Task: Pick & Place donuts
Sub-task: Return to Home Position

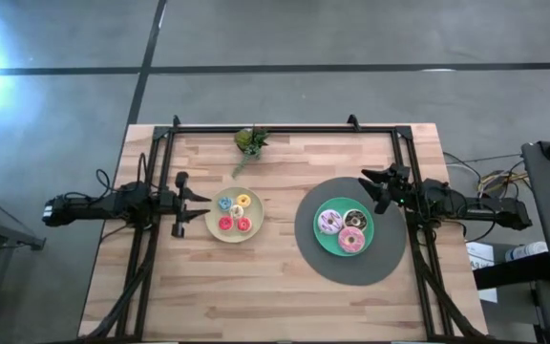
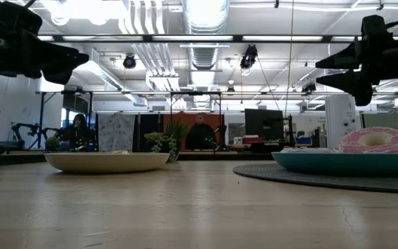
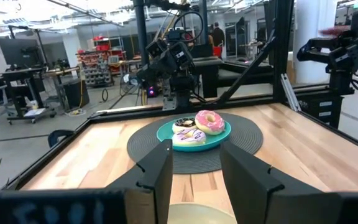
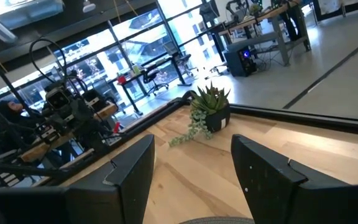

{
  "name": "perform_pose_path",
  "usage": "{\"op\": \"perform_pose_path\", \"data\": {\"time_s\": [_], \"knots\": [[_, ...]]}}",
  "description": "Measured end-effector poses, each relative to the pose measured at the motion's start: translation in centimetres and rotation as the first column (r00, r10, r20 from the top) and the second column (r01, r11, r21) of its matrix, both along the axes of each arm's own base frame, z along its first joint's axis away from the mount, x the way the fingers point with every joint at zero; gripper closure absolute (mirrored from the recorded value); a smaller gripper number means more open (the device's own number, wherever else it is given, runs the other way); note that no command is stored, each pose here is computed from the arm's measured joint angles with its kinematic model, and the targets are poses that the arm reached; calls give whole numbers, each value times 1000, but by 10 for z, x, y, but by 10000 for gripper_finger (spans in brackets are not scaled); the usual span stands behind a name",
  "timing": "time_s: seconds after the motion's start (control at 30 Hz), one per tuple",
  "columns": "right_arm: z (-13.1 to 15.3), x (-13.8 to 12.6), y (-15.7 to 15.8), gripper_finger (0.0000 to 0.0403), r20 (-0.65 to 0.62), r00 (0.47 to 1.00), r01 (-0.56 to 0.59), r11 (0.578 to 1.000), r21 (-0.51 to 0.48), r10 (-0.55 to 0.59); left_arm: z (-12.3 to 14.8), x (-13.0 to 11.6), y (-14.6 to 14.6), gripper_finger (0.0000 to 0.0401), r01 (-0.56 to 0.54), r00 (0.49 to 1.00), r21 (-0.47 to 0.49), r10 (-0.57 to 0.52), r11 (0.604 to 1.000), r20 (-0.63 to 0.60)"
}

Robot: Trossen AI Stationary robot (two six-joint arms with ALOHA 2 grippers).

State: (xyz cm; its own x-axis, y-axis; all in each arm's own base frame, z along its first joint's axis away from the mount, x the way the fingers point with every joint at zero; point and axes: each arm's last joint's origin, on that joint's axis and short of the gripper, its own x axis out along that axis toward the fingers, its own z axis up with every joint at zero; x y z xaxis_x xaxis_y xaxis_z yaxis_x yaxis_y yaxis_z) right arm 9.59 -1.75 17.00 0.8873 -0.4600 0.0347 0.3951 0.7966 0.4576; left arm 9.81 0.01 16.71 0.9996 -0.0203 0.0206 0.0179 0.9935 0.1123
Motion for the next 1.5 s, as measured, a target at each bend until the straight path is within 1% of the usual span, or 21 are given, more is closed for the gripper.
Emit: {"op": "perform_pose_path", "data": {"time_s": [0.23, 0.33, 0.37, 0.43, 0.47, 0.53, 0.6, 0.67, 0.73, 0.77, 0.8, 0.87, 0.9, 1.07, 1.5], "knots": [[0, 0, 0, 197, -2, 1000, 0, 1000, -3, 0, 0, 0, 0, 291, -3, 1000, 0, 3, 1000, -1], [1, -1, 0, 197, -16, 1000, -3, 998, -58, 2, 0, 0, 0, 291, -3, 1000, 0, 3, 1000, -1], [2, -1, 1, 197, -7, 1000, -28, 998, -63, 28, 0, 0, 0, 291, -3, 1000, 0, 3, 1000, -1], [3, -1, 4, 197, -7, 991, -136, 986, -95, 136, 0, 0, 0, 291, -3, 1000, 0, 3, 1000, 0], [4, 0, 6, 197, -16, 979, -205, 969, -136, 205, 0, 0, 0, 291, -3, 1000, 0, 3, 1000, 0], [6, 0, 10, 197, -43, 943, -330, 911, -246, 330, 0, 0, 0, 291, -3, 1000, 0, 3, 1000, 0], [8, 0, 13, 197, -70, 912, -404, 851, -336, 405, 0, 0, 0, 291, -2, 1000, 0, 2, 1000, -1], [7, 0, 14, 197, -116, 898, -434, 807, -401, 425, 0, 0, 0, 291, -2, 1000, 0, 2, 1000, -1], [3, 1, 14, 197, -172, 895, -444, 786, -430, 412, 0, 0, 0, 291, -2, 1000, 0, 2, 1000, -4], [1, 1, 14, 197, -195, 893, -450, 788, -420, 406, 0, 0, 0, 291, -2, 1000, 0, 2, 1000, -4], [-1, 1, 14, 197, -210, 892, -452, 799, -396, 401, 0, 0, 0, 291, -2, 1000, 0, 2, 1000, -4], [-2, 1, 13, 197, -202, 903, -429, 827, -363, 380, 0, 0, 0, 291, -2, 1000, 0, 2, 1000, -6], [-2, 1, 13, 197, -202, 905, -424, 830, -362, 375, -1, 0, 0, 291, -2, 1000, 0, 2, 1000, -6], [-2, 1, 13, 197, -234, 904, -425, 798, -427, 357, -1, 0, 0, 291, -2, 1000, 0, 2, 1000, -7], [-3, 2, 13, 197, -238, 902, -430, 803, -413, 360, -1, 0, 0, 291, -2, 1000, 0, 2, 1000, -7]]}}
